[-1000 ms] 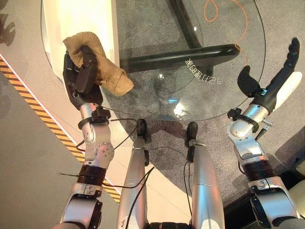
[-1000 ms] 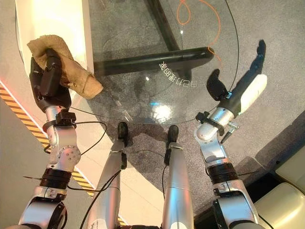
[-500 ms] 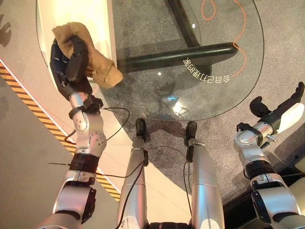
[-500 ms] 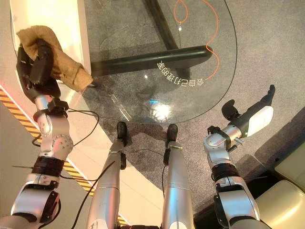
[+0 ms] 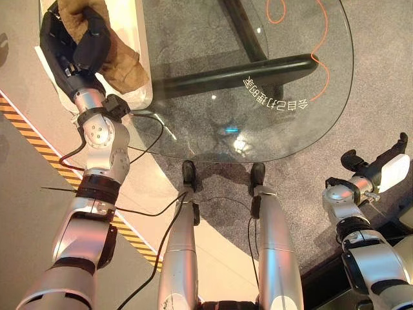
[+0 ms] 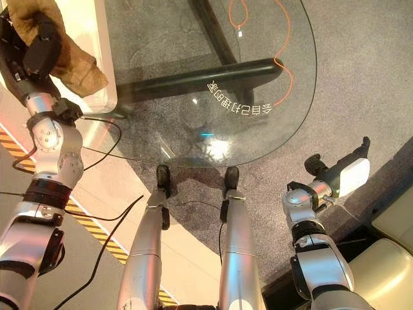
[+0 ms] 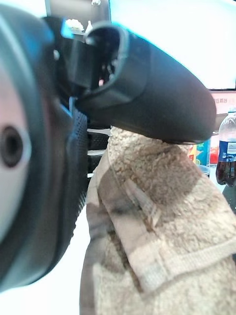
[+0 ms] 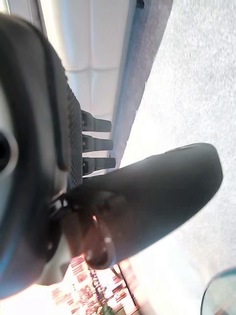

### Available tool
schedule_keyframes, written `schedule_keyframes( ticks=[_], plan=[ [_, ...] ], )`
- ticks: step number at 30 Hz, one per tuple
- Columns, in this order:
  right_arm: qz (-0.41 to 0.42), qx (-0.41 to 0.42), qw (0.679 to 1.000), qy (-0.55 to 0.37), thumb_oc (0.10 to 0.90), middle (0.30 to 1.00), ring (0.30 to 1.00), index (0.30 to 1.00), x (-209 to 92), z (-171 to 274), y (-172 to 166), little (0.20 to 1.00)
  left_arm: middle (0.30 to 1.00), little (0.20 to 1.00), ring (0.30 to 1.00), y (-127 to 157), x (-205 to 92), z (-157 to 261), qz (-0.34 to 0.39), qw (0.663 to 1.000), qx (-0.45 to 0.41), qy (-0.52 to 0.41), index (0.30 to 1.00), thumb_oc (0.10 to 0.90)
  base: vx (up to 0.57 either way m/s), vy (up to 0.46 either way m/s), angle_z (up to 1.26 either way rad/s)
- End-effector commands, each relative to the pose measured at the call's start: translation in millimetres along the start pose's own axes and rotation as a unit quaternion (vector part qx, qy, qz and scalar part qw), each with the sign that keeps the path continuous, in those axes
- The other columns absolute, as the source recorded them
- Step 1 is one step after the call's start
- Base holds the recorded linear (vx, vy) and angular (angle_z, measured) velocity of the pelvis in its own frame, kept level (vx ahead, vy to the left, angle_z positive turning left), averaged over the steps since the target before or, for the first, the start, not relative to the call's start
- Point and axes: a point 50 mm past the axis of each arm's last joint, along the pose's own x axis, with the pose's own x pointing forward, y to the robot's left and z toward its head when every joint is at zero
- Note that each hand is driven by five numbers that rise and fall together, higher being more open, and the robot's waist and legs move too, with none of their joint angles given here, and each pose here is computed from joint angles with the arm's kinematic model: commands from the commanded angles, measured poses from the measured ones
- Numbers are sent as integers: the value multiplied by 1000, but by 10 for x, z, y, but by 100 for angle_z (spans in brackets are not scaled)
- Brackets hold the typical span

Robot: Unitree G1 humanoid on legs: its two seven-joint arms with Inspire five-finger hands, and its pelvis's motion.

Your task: Wipe the table with a cloth and put it in the basket.

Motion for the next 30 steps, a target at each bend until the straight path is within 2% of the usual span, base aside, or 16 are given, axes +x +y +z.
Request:
schedule_keyframes(
  ticks=[1, 10, 13, 17, 30],
  plan=[
    [-6, -22, 1000, -18, 800, 900, 900, 900, 185, -18, -170, 900, 300, 200, 300, 29, 404, 823, 39, 985, -21, -164, 300, 100, 0, 0, 0],
    [39, -49, 998, 29, 800, 900, 900, 900, 101, -245, -135, 900, 300, 200, 300, 180, 563, 790, 107, 980, 74, -147, 300, 100, 2, 4, 0],
    [55, -53, 997, 32, 800, 900, 900, 900, 59, -277, -104, 900, 300, 200, 300, 225, 594, 749, 128, 969, 159, -141, 300, 100, 0, 0, 0],
    [72, -59, 995, 23, 800, 900, 900, 900, 38, -243, -54, 900, 300, 200, 300, 281, 630, 751, 148, 951, 227, -145, 300, 100, 1, 7, -2],
    [85, -68, 994, 7, 800, 900, 900, 900, -13, -217, 3, 900, 300, 200, 300, 324, 681, 772, 164, 926, 305, -148, 300, 100, 4, 24, -1]
  ],
)
